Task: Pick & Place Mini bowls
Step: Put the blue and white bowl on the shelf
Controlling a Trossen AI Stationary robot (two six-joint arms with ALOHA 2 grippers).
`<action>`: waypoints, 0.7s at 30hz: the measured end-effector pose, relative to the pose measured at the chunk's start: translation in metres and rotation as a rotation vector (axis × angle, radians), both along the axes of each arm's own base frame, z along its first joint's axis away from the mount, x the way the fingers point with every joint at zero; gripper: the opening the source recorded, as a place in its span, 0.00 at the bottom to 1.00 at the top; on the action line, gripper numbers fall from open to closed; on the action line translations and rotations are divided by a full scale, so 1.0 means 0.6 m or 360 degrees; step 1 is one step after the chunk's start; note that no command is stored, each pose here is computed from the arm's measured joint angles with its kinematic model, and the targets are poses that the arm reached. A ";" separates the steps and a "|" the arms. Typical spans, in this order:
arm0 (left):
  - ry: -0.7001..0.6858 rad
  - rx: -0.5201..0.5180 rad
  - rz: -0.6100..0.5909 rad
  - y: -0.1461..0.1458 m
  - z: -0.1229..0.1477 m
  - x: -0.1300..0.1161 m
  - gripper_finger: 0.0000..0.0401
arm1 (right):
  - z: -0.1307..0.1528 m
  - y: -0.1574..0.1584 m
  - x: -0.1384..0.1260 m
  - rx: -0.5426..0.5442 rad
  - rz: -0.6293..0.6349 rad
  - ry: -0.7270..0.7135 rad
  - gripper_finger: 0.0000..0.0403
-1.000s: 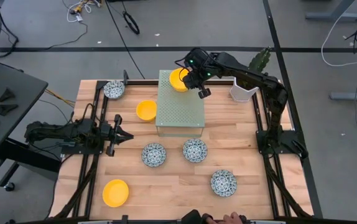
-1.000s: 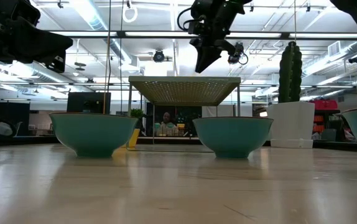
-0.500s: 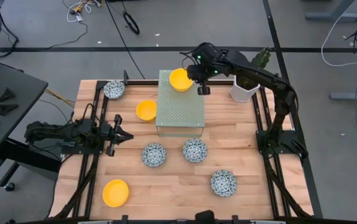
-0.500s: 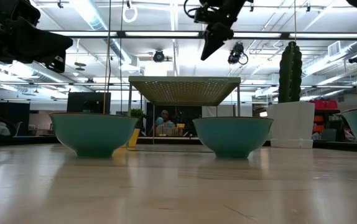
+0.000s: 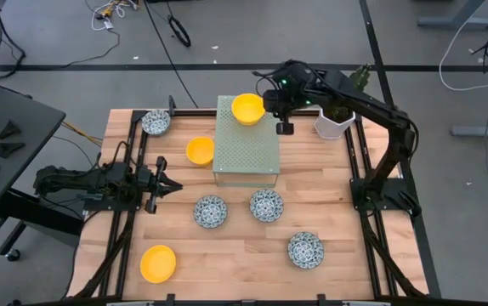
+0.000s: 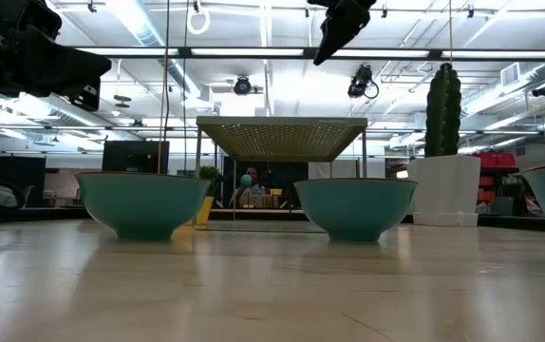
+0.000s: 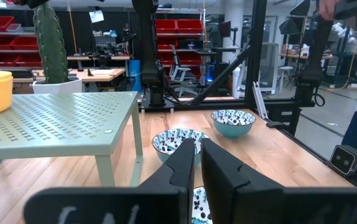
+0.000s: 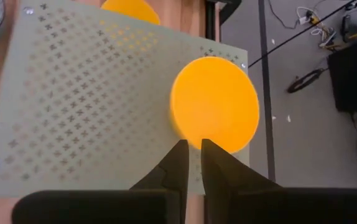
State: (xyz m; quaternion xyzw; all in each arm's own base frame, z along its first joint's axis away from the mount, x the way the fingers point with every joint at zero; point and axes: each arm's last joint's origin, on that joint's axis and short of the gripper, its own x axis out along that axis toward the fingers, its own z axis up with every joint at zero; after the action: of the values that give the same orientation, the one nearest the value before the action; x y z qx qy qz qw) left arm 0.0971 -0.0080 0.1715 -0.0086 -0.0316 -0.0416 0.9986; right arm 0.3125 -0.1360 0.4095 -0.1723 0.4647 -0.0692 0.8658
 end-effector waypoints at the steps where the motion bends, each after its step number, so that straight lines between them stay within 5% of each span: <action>1: 0.0000 0.0000 0.0000 0.000 0.000 0.000 0.09 | 0.000 0.003 0.000 0.0007 0.0004 0.0008 0.11; 21: 0.0000 0.0000 0.0000 0.000 0.000 0.000 0.09 | -0.048 0.143 -0.042 0.0134 0.0251 0.0138 0.11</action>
State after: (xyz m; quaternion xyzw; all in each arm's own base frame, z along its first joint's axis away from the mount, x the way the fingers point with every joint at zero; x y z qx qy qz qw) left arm 0.0971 -0.0080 0.1714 -0.0087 -0.0315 -0.0417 0.9986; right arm 0.2872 -0.0501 0.3805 -0.1746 0.4892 0.0264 0.8541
